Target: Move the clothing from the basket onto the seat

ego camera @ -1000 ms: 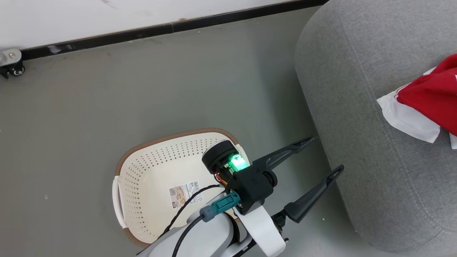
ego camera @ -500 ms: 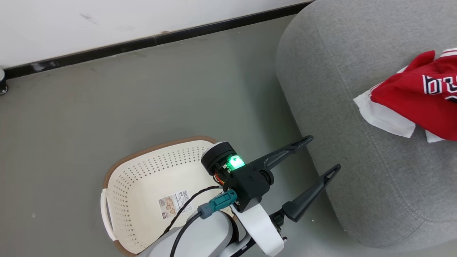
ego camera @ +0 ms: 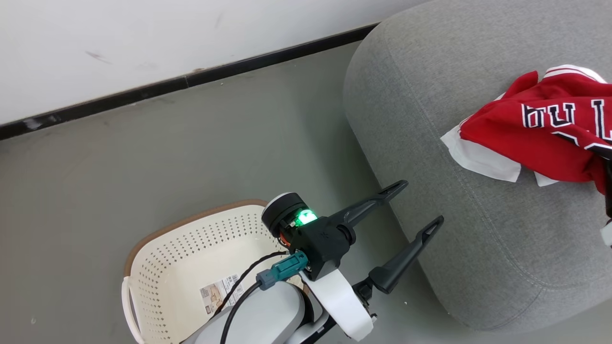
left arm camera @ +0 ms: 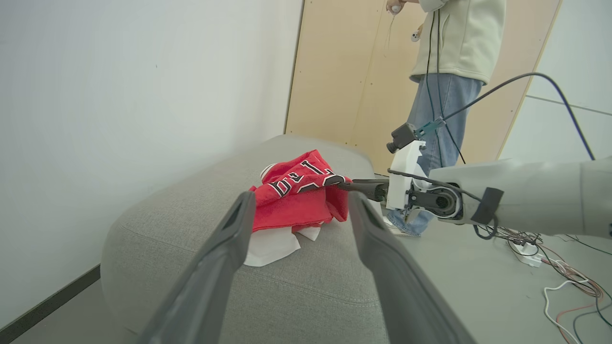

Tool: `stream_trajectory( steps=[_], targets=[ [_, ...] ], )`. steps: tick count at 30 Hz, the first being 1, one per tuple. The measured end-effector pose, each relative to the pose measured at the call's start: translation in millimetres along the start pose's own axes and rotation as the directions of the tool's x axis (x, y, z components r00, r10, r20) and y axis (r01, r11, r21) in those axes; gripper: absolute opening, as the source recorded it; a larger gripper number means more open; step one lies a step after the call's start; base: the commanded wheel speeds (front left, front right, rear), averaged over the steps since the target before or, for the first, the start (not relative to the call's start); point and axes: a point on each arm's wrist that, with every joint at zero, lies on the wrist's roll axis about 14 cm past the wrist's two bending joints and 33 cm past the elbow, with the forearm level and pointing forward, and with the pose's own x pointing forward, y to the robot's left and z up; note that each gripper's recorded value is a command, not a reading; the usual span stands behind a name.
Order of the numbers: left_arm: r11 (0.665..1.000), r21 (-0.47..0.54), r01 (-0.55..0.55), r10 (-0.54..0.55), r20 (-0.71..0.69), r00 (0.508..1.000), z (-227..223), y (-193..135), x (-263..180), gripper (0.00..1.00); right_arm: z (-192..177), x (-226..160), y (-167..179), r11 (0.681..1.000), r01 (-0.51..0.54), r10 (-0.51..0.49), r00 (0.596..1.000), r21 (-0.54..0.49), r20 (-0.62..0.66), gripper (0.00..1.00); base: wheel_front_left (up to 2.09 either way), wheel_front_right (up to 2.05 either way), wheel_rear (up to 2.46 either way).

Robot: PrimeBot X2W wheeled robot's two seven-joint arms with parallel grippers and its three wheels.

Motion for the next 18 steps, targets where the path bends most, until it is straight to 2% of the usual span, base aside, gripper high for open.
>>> stream_trajectory(
  steps=[6, 18],
  targets=[
    [1.0, 0.006, 0.008, -0.008, 0.011, 1.0, 7, -6, 4, 1.0, 2, -12, 10, 0.998, -0.062, 0.062, 0.998, -0.002, -0.014, 1.0, 0.0, 0.0, 0.0],
    [0.999, 0.019, -0.04, 0.039, 0.029, 0.999, 17, -5, 1, 1.0, 73, -33, 12, 0.987, -0.141, 0.152, 0.973, -0.078, 0.173, 1.0, 0.0, 0.0, 0.0]
  ],
)
